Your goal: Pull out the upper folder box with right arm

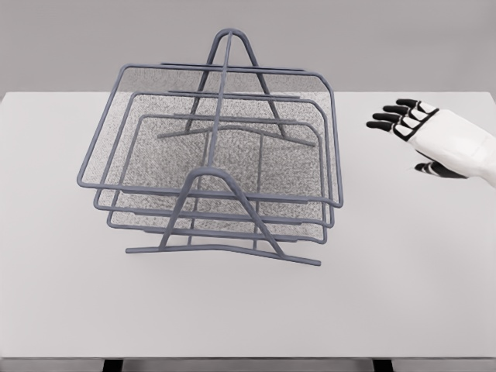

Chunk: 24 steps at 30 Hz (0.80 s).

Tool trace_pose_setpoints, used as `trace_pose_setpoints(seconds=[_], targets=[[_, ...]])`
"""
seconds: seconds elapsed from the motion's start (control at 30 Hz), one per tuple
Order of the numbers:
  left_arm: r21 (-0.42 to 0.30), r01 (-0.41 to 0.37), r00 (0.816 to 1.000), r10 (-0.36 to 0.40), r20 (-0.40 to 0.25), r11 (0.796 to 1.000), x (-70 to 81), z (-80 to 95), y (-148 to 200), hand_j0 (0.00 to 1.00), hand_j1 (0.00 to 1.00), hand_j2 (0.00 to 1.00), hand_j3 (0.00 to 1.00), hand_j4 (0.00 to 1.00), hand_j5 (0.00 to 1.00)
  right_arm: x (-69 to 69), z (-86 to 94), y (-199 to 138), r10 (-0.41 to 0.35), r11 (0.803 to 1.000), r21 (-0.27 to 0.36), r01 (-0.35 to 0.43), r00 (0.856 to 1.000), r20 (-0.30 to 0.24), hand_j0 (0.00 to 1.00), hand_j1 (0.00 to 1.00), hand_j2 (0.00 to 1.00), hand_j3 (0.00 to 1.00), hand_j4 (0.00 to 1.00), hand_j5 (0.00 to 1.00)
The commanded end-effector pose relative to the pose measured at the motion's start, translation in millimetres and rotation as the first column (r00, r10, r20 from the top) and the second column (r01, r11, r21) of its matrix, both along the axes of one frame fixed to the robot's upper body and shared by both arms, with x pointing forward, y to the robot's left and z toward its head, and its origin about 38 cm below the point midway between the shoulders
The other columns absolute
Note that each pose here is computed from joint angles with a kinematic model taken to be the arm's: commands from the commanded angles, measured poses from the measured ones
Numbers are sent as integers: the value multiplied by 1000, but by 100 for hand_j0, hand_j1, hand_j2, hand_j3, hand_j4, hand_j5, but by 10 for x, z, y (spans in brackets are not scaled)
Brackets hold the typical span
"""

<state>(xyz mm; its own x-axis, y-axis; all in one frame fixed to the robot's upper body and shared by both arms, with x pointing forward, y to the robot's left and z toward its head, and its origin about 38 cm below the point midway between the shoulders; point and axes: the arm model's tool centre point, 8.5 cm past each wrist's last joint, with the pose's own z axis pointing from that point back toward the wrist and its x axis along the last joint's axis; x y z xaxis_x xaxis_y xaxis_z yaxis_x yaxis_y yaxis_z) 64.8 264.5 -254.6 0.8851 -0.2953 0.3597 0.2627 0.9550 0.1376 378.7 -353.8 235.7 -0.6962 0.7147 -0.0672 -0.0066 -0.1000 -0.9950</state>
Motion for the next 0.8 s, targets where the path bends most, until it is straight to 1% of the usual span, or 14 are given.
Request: trace_pose_setpoints(seconds=[0.0, 0.03, 0.07, 0.1, 0.13, 0.17, 0.2, 0.23, 0.3, 0.4, 0.47, 0.63, 0.7, 0.77], targets=[[0, -1, 1000, 1, 1, 1000, 2, 0, 0, 100, 100, 100, 100, 100, 100, 10, 36, -56, -16, 1000, 3, 16, 1000, 6, 100, 100, 100, 100, 100, 100], [0, -1, 1000, 1, 1, 1000, 2, 0, 0, 100, 100, 100, 100, 100, 100, -8, -26, 0, -6, 999, -33, 4, 999, -50, 100, 100, 100, 100, 100, 100], [0, -1, 1000, 1, 1, 1000, 2, 0, 0, 100, 100, 100, 100, 100, 100, -15, -251, 243, 18, 998, -50, -26, 988, -153, 100, 100, 100, 100, 100, 100], [0, -1, 1000, 1, 1, 1000, 2, 0, 0, 100, 100, 100, 100, 100, 100, 7, -307, 332, 2, 999, -40, -10, 980, -198, 100, 100, 100, 100, 100, 100], [0, -1, 1000, 1, 1, 1000, 2, 0, 0, 100, 100, 100, 100, 100, 100, 30, -248, 306, 2, 1000, -21, -6, 982, -189, 100, 100, 100, 100, 100, 100], [0, -1, 1000, 1, 1, 1000, 2, 0, 0, 100, 100, 100, 100, 100, 100, 53, -137, 339, 52, 997, 63, -40, 980, -190, 100, 100, 100, 100, 100, 100], [0, -1, 1000, 1, 1, 1000, 2, 0, 0, 100, 100, 100, 100, 100, 100, 61, -111, 215, 83, 988, 145, -49, 967, -239, 100, 100, 100, 100, 100, 100], [0, -1, 1000, 1, 1, 1000, 2, 0, 0, 100, 100, 100, 100, 100, 100, 109, -85, 153, 117, 980, 190, -63, 951, -285, 100, 100, 100, 100, 100, 100], [0, -1, 1000, 1, 1, 1000, 2, 0, 0, 100, 100, 100, 100, 100, 100, 214, -18, 304, 195, 967, 220, -127, 927, -320, 100, 100, 100, 100, 100, 100], [0, -1, 1000, 1, 1, 1000, 2, 0, 0, 100, 100, 100, 100, 100, 100, 211, -19, 300, 225, 960, 241, -143, 905, -362, 100, 100, 100, 100, 100, 100], [0, -1, 1000, 1, 1, 1000, 2, 0, 0, 100, 100, 100, 100, 100, 100, 206, -43, 304, 223, 963, 230, -144, 903, -368, 100, 100, 100, 100, 100, 100], [0, -1, 1000, 1, 1, 1000, 2, 0, 0, 100, 100, 100, 100, 100, 100, 221, 84, 262, 215, 967, 209, -148, 912, -349, 100, 100, 100, 100, 100, 100], [0, -1, 1000, 1, -1, 1000, -8, -1, 0, 100, 100, 100, 100, 100, 100, 283, 258, 309, 218, 968, 186, -167, 928, -303, 100, 100, 100, 100, 100, 100], [0, -1, 1000, 1, 1, 1000, 2, 0, 0, 100, 100, 100, 100, 100, 100, 365, 291, 407, 202, 976, 135, -172, 944, -261, 100, 100, 100, 100, 100, 100]])
